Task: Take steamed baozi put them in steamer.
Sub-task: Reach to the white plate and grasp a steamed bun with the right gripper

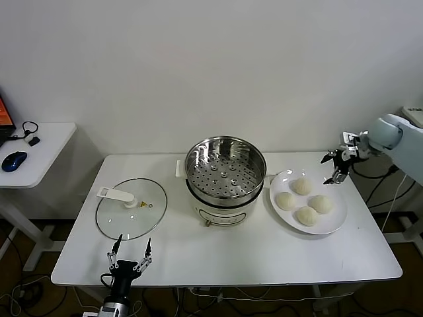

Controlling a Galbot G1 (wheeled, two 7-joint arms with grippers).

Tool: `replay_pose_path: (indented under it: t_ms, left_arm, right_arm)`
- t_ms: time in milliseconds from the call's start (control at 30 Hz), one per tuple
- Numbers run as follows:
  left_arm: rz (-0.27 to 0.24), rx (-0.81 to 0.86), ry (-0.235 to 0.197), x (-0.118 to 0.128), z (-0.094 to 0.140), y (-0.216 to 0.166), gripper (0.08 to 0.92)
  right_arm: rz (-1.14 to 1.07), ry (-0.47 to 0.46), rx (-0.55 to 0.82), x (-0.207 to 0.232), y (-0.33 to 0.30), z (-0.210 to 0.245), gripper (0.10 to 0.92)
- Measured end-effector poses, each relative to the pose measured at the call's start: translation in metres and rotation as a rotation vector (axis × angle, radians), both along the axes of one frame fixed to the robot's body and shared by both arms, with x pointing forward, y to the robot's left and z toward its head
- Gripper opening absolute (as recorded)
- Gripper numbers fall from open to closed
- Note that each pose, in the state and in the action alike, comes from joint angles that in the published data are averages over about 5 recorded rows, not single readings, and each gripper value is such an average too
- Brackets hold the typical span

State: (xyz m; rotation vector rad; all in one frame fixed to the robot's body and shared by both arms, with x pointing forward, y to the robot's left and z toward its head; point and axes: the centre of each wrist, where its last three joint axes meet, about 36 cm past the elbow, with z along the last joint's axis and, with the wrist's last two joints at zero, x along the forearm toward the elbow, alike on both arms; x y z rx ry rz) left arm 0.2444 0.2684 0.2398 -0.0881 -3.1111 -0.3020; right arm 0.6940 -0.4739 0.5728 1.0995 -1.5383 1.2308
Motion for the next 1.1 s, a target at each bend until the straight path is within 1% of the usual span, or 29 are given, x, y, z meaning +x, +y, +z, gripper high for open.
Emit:
replay_pose_path:
  t_ms: [200, 467, 833, 1100]
  left_arm:
    - [0.000, 0.005, 0.003, 0.001, 0.000, 0.005, 0.823]
    - [-0.008, 0.011, 0.010, 0.001, -0.001, 0.007, 0.823]
    - [-0.016, 0.026, 0.024, -0.001, -0.007, 0.008, 0.823]
    - [-0.020, 0.043, 0.033, -0.003, -0.012, 0.011, 0.823]
  right_arm:
    - [0.028, 0.030, -0.037, 0.022, 0.016, -0.005, 0.823]
    - [0.059, 0.078, -0.063, 0.040, 0.037, -0.023, 0.823]
    - [0.072, 0.111, -0.077, 0.050, 0.052, -0.051, 0.823]
    - [0.057, 0.124, -0.094, 0.051, 0.052, -0.070, 0.823]
